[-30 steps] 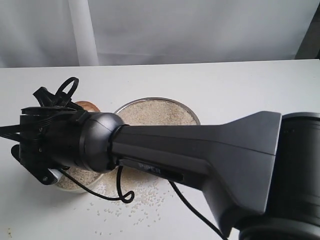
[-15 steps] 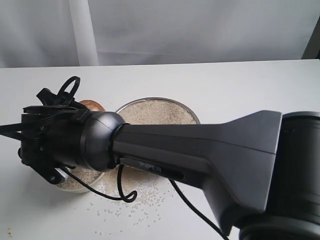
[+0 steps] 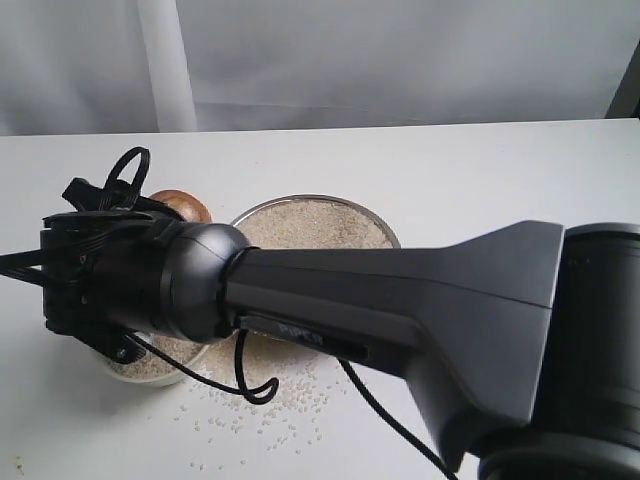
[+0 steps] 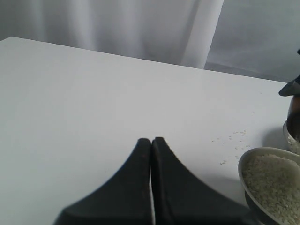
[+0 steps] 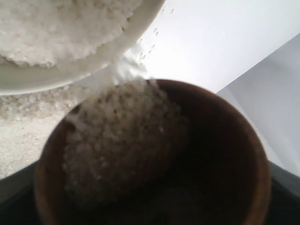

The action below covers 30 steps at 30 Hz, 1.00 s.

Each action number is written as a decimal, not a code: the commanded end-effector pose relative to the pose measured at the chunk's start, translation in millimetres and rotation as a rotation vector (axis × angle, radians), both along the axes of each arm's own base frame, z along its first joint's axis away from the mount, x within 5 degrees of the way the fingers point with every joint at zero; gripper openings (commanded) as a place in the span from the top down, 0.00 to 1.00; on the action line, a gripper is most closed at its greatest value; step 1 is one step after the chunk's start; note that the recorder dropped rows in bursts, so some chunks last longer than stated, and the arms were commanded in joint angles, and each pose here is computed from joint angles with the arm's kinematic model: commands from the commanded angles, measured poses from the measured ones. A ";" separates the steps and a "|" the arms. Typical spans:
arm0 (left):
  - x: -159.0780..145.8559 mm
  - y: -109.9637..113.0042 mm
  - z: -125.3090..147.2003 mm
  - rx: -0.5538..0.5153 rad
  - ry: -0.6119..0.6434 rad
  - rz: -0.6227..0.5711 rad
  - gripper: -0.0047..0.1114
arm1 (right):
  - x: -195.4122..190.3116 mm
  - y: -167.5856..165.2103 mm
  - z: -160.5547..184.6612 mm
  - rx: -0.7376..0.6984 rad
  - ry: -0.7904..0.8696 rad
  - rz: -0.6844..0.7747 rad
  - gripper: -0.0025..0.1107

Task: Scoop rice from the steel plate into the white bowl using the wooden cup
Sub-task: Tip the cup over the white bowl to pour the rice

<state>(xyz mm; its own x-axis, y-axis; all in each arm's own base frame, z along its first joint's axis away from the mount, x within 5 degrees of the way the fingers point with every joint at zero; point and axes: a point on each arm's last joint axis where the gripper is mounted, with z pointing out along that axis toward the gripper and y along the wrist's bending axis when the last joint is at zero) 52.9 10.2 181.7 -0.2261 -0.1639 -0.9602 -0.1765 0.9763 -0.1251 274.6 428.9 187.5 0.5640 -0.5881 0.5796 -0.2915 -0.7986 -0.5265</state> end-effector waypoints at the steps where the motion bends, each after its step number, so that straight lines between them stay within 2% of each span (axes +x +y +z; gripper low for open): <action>1: 0.2 -0.6 1.7 -0.007 -0.010 -0.008 0.96 | 1.1 0.5 6.6 -0.016 -0.040 0.028 0.98; 30: 0.2 -0.6 1.7 -0.007 -0.010 -0.008 0.96 | -5.7 8.3 11.6 -0.111 -0.125 0.140 0.98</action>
